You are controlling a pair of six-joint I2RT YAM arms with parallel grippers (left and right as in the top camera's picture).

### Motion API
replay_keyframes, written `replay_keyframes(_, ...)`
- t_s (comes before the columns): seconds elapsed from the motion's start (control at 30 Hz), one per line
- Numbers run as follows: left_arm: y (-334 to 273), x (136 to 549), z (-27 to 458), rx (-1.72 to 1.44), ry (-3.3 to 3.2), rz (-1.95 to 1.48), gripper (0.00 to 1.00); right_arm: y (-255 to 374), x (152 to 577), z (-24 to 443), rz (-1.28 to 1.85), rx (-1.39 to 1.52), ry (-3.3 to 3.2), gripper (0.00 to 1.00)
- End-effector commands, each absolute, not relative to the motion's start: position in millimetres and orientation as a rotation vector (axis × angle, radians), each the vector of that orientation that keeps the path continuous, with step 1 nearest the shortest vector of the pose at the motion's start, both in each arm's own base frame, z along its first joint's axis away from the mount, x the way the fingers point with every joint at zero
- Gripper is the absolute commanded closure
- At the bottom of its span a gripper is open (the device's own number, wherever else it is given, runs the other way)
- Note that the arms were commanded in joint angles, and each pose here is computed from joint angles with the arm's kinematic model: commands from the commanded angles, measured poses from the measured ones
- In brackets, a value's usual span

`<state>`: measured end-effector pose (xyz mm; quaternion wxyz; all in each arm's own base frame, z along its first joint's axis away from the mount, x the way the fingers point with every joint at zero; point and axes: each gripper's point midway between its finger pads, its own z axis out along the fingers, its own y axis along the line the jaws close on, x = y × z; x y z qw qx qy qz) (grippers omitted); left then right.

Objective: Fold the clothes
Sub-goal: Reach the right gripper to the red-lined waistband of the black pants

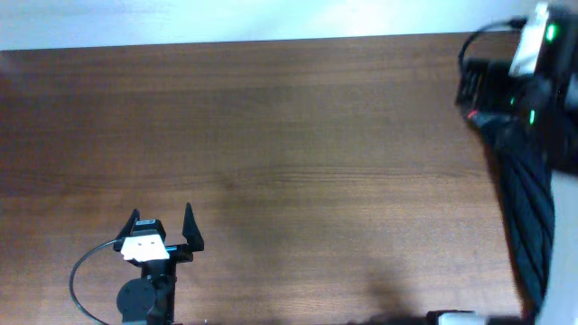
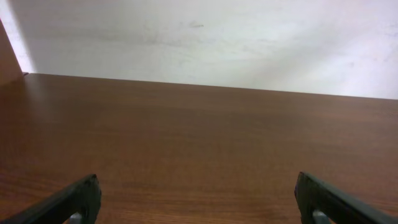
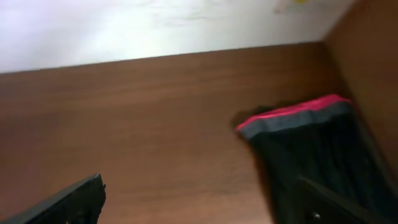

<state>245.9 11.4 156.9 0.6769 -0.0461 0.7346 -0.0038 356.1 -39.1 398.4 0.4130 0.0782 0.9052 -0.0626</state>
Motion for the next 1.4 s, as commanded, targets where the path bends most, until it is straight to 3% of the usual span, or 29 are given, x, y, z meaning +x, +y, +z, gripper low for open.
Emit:
replay_keyframes(0.0, 12, 246, 156, -0.096, 1.650, 0.004, 0.01, -82, 394, 368, -0.260, 0.303, 2.359, 0.01)
replay_keyframes(0.3, 12, 246, 156, -0.096, 1.650, 0.004, 0.01, -136, 470, 243, -0.294, 0.411, 2.566, 0.01)
replay_keyframes(0.37, 12, 246, 156, -0.096, 1.650, 0.004, 0.01, -136, 479, 213, -0.296, 0.265, 2.654, 0.00)
replay_keyframes(0.5, 12, 246, 156, -0.096, 1.650, 0.004, 0.01, -138, 493, 159, -0.313, 0.062, 2.767, 0.12)
replay_keyframes(0.6, 12, 246, 156, -0.096, 1.650, 0.004, 0.01, -144, 506, 131, -0.348, -0.005, 2.788, 0.13)
replay_keyframes(0.8, 12, 246, 156, -0.096, 1.650, 0.004, 0.01, -162, 514, 106, -0.498, -0.085, 2.808, 0.20)
replay_keyframes(1.0, 12, 246, 156, -0.096, 1.650, 0.004, 0.01, -188, 494, 109, -0.744, -0.049, 2.862, 0.27)
replay_keyframes(1.37, 12, 246, 156, -0.096, 1.650, 0.004, 0.01, -198, 469, 78, -0.656, 0.106, 2.944, 0.29)
